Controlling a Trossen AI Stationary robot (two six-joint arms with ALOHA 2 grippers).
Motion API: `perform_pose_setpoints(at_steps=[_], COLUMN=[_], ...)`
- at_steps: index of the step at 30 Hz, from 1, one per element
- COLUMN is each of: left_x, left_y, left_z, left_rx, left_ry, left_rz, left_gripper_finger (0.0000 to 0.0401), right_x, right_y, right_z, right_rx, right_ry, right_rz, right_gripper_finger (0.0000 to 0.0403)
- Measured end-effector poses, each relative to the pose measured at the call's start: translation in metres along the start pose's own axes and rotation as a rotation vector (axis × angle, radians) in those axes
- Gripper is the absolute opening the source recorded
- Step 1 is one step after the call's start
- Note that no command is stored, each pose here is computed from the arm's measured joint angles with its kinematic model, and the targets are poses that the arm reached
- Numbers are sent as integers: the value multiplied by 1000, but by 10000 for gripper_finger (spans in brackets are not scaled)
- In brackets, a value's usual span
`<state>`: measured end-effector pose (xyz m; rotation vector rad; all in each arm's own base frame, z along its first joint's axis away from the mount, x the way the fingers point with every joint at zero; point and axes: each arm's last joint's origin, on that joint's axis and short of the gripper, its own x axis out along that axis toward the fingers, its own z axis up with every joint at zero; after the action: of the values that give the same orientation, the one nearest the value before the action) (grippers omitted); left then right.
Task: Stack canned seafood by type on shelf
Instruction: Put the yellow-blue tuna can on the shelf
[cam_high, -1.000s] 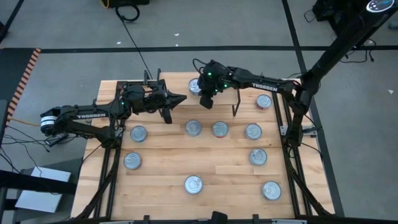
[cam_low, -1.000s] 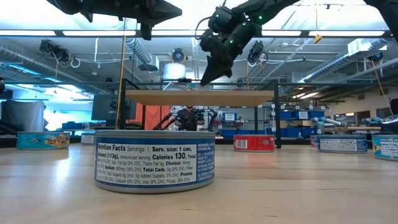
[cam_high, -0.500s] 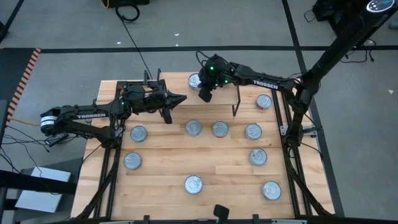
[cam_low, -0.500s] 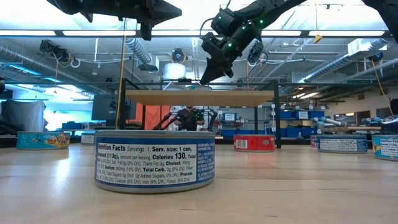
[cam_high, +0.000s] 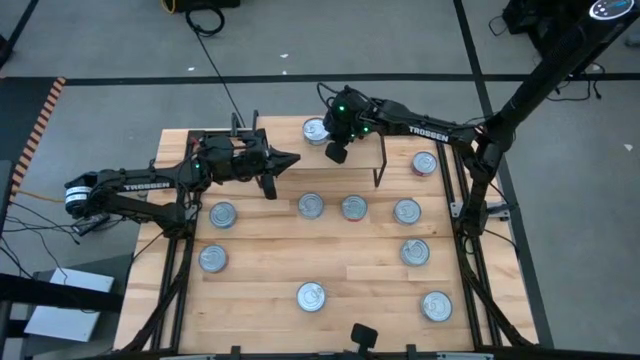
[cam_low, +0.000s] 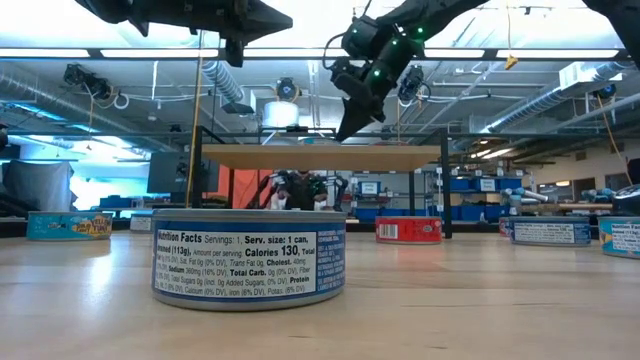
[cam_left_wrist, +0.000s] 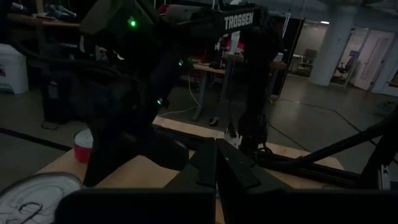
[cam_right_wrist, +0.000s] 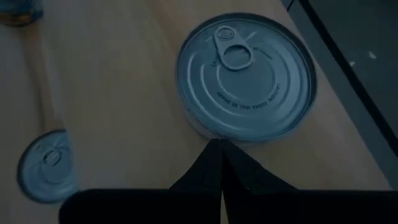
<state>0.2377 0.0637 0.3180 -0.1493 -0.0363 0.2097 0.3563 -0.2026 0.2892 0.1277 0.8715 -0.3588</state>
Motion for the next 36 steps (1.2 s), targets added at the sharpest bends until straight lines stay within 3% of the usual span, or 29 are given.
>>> perform_pose_setpoints(at_steps=[14, 22, 36], left_x=[0, 0, 0], left_y=[0, 0, 0], left_z=[0, -1, -1], left_rx=[-1, -8, -9], left_ry=[3, 6, 6], left_rz=[0, 1, 1], left_gripper_finger=[5, 5, 5], right_x=[1, -2, 4], right_y=[-9, -26, -25], right_z=[4, 3, 2], right_rx=[15, 54, 98], right_ry=[-75, -70, -123], right_rz=[14, -64, 3], right_gripper_finger=[7, 7, 7])
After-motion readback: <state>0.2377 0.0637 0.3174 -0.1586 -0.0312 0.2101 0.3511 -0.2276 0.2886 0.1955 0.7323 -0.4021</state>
